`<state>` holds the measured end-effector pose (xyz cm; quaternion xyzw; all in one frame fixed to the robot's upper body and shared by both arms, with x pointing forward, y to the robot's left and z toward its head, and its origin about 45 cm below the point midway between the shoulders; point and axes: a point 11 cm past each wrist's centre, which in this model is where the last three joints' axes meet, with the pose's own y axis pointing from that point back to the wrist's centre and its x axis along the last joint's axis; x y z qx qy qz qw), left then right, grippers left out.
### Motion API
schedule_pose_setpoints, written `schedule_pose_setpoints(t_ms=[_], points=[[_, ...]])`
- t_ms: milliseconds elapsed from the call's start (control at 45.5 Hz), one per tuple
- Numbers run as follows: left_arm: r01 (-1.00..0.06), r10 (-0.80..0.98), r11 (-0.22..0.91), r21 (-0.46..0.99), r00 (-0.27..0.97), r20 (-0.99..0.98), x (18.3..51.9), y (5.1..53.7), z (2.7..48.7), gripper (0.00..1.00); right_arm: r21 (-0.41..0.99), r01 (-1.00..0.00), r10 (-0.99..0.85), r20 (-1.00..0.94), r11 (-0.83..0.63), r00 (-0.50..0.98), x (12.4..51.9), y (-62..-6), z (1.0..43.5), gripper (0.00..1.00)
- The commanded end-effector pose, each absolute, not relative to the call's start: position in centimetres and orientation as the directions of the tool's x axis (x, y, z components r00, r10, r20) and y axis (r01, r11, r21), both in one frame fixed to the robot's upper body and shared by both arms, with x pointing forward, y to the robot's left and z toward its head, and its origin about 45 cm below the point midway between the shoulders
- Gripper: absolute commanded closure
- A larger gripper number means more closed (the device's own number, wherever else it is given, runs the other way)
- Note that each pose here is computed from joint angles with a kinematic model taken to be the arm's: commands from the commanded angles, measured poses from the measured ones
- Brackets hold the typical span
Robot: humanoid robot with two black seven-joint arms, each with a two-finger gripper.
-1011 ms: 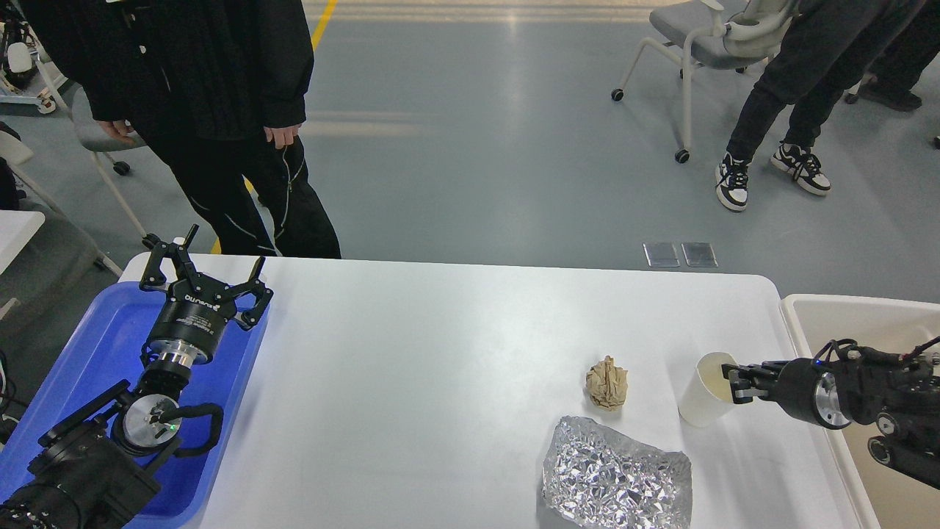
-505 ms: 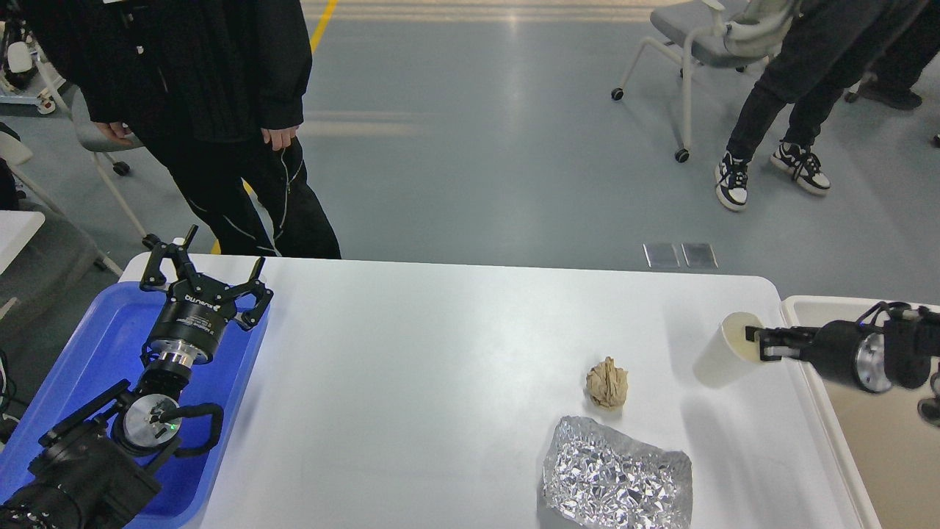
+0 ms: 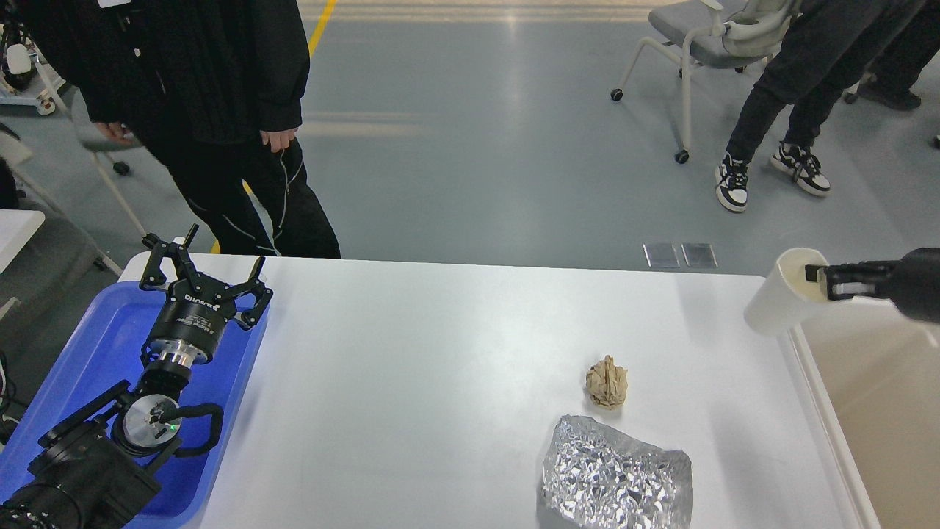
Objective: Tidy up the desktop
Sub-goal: 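Lift the paper cup and carry it toward the white bin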
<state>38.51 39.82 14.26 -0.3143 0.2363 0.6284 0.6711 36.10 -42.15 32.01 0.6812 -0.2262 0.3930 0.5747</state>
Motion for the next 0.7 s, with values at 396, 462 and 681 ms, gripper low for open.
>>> schedule_pose_setpoints(t_ms=[396, 462, 681], points=[[-0.992, 0.695, 0.013, -0.126, 0.099, -0.713, 38.5, 39.8, 14.3, 0.00, 0.591, -0.775, 0.175, 0.807, -0.225, 0.564, 35.5, -42.0, 38.6, 1.00], [-0.992, 0.695, 0.012, -0.125, 0.098, -0.712, 38.5, 39.8, 14.3, 0.00, 0.589, -0.778, 0.172, 0.808, -0.219, 0.564, 35.5, -42.3, 38.6, 1.00], [-0.992, 0.695, 0.012, -0.125, 0.098, -0.712, 38.5, 39.8, 14.3, 0.00, 0.565, -0.821, 0.092, 0.824, -0.080, 0.559, 35.0, -48.1, 38.5, 1.00]])
